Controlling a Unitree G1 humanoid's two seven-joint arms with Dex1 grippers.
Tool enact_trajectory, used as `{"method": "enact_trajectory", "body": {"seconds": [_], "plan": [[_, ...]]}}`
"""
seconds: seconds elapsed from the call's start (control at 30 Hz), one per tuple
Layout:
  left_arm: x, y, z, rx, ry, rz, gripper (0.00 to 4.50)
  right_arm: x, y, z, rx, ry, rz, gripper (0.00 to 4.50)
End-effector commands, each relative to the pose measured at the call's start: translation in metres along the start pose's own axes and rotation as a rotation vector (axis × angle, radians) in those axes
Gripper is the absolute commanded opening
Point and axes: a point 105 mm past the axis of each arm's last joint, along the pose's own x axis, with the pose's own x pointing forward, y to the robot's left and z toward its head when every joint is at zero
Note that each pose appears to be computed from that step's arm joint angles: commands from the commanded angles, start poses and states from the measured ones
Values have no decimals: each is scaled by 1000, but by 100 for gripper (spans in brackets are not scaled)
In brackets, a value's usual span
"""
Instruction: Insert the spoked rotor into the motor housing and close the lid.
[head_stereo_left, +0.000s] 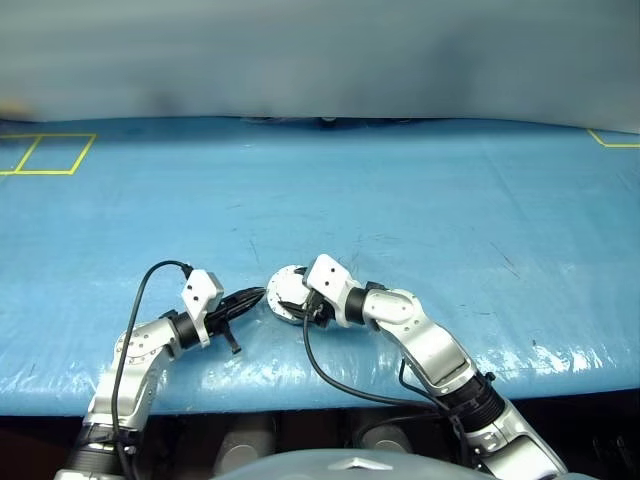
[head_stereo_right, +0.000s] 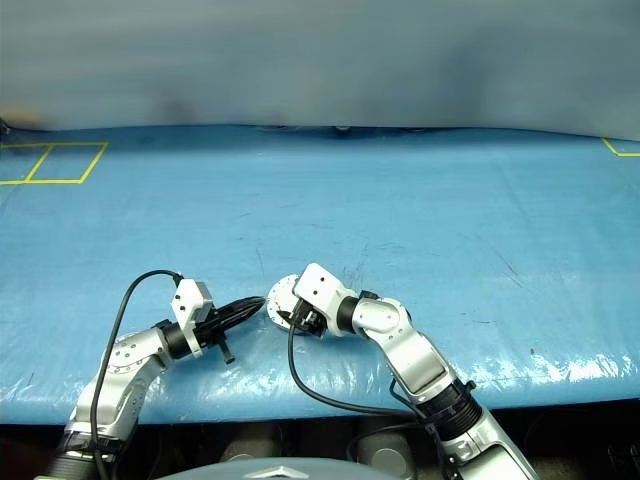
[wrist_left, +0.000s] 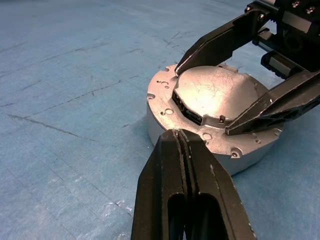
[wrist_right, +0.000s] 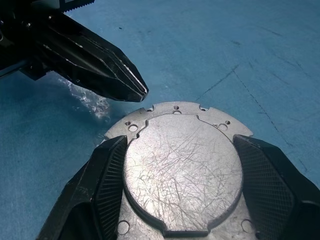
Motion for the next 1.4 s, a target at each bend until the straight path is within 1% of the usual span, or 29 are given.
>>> {"method": "enact_trajectory", "body": {"seconds": [0.03, 0.23, 0.27, 0.3, 0.37, 0.47, 0.53, 0.57, 0.6, 0.7, 0.8, 0.87, 0.93, 1.0, 1.17, 1.4], "plan": [[-2, 2, 42, -3, -174, 6, 5, -1, 1, -26, 49, 91, -11, 302], [-17, 40, 70, 39, -228, 156, 5, -1, 1, -26, 54, 87, -12, 302], [-20, 47, 70, 43, -208, 185, 5, -1, 1, -26, 55, 85, -12, 302], [-23, 57, 65, 55, -169, 220, 5, -1, 1, -26, 55, 85, -14, 302], [-26, 72, 60, 70, -133, 263, 5, -1, 1, -26, 56, 83, -16, 302], [-26, 79, 48, 72, -75, 263, 5, -1, 1, -26, 57, 83, -20, 302], [-22, 76, 45, 50, -106, 229, 5, -1, 1, -26, 58, 83, -21, 302], [-20, 70, 51, 41, -149, 195, 5, -1, 1, -26, 58, 82, -22, 302], [-19, 66, 54, 35, -161, 182, 5, -1, 1, -27, 59, 82, -22, 302], [-15, 57, 56, 44, -143, 132, 5, -1, 1, -27, 59, 82, -24, 302], [-6, 29, 49, 57, -111, 9, 5, -1, 0, -28, 61, 85, -28, 302], [-3, 16, 44, 65, -98, -28, 5, -1, 0, -29, 60, 88, -30, 302], [2, -6, 39, 54, -87, -103, 5, -2, -2, -30, 58, 93, -38, 302], [3, -16, 37, 57, -86, -131, 5, -3, -2, -31, 58, 95, -42, 302], [8, -25, 28, 74, -45, -163, 5, -5, -4, -31, 60, 95, -64, 302], [14, -6, 17, 99, 10, -115, 5, -8, -6, -32, 71, 93, -94, 302]]}}
